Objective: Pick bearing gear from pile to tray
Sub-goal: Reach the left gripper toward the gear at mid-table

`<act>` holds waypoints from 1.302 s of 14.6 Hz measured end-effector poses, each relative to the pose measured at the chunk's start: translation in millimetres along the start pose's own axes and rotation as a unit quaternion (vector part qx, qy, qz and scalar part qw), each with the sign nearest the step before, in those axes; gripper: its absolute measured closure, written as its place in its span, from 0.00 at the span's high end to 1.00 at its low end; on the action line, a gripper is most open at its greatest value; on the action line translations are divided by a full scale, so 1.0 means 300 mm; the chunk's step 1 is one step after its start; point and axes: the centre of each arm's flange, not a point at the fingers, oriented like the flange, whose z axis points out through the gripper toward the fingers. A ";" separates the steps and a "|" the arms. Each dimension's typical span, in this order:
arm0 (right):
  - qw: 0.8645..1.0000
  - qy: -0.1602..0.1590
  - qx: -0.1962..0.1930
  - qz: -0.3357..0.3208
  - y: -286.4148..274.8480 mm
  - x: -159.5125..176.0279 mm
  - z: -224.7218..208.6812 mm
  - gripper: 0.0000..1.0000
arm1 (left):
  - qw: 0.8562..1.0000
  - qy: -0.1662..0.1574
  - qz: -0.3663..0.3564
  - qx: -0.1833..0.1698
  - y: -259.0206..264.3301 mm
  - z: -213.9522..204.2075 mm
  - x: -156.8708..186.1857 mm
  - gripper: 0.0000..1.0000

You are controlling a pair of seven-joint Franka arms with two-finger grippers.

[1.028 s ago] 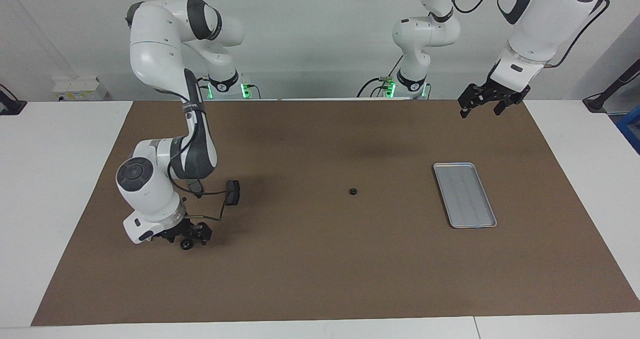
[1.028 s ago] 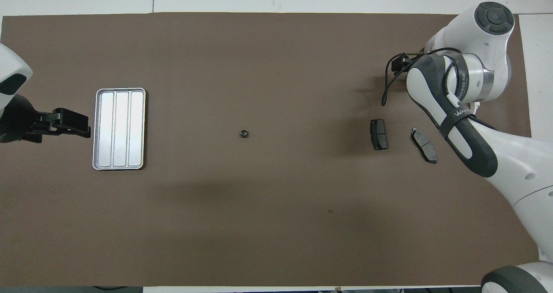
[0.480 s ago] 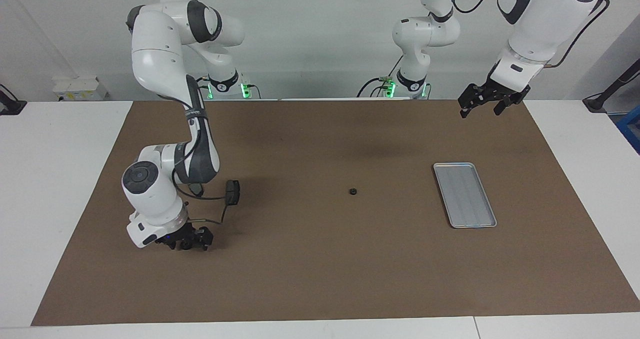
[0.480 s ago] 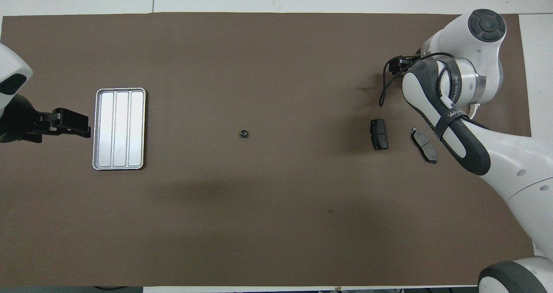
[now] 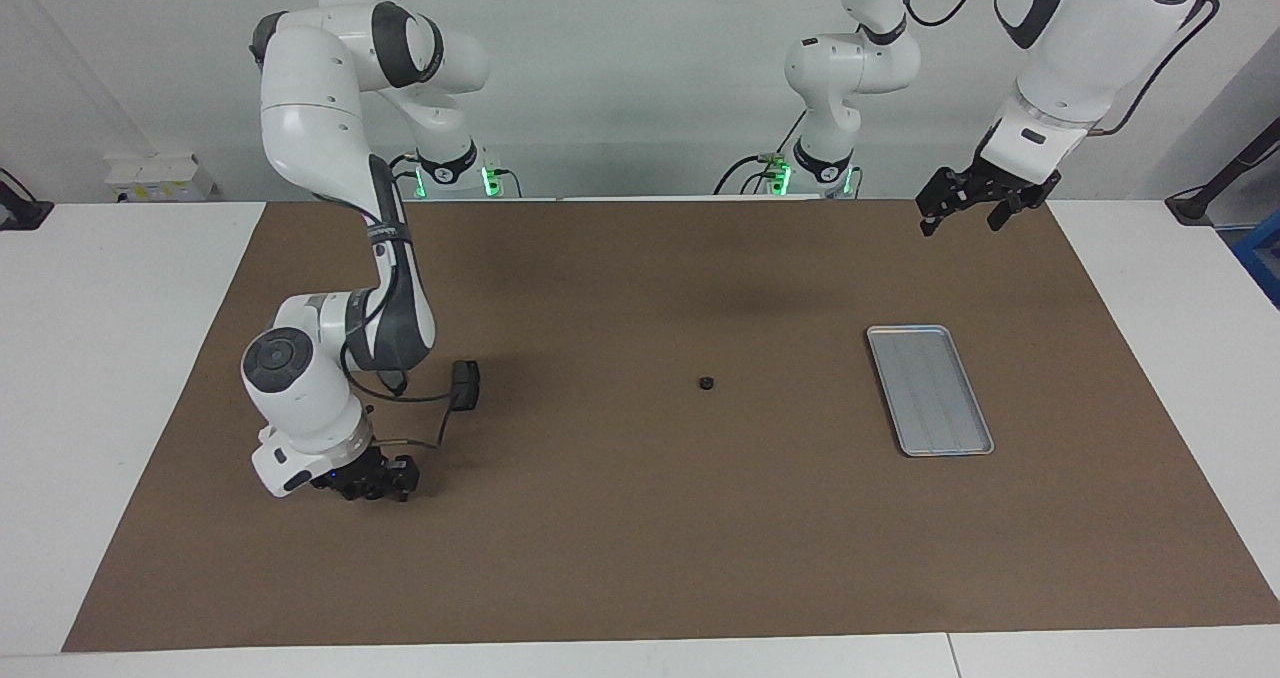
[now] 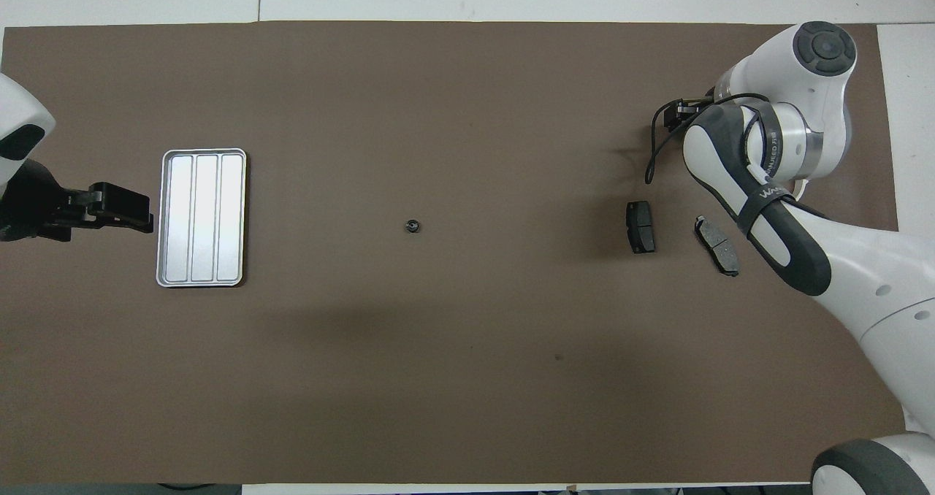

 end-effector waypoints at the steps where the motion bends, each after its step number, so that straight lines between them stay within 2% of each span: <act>1: 1.000 0.001 0.000 0.000 0.001 0.001 -0.002 0.78 | 1.000 0.000 0.000 0.000 0.000 0.000 0.000 1.00; 2: 1.000 -0.001 0.000 0.000 0.001 0.002 -0.008 0.70 | 1.000 0.000 0.000 0.000 0.000 0.000 0.000 1.00; 3: 1.000 -0.004 -0.001 0.000 0.003 0.000 -0.007 0.70 | 1.000 0.000 0.000 0.000 0.000 0.000 0.000 1.00; 4: 1.000 -0.003 -0.001 0.000 0.002 0.002 -0.012 0.65 | 1.000 0.000 0.000 0.000 0.000 0.000 0.000 1.00; 7: 1.000 -0.004 0.000 0.000 -0.001 0.002 -0.025 0.35 | 1.000 0.000 0.000 0.000 0.000 0.000 0.000 1.00; 11: 1.000 -0.004 0.000 0.000 -0.001 0.002 -0.024 0.35 | 1.000 0.000 0.003 0.000 0.007 0.000 -0.001 1.00; 13: 1.000 -0.013 -0.002 0.000 0.001 -0.003 -0.027 0.35 | 1.000 0.009 0.003 -0.001 0.064 0.000 -0.001 1.00; 15: 0.999 -0.038 -0.006 -0.002 -0.003 -0.012 -0.067 0.35 | 0.999 0.033 -0.022 -0.005 0.229 0.008 -0.012 1.00; 17: 0.998 -0.062 -0.009 -0.013 -0.057 -0.022 -0.188 0.35 | 0.997 0.057 -0.040 -0.016 0.448 0.035 -0.047 1.00; 19: 0.996 -0.079 -0.013 -0.028 -0.189 -0.052 -0.332 0.35 | 0.997 0.058 -0.048 -0.025 0.617 0.109 -0.063 1.00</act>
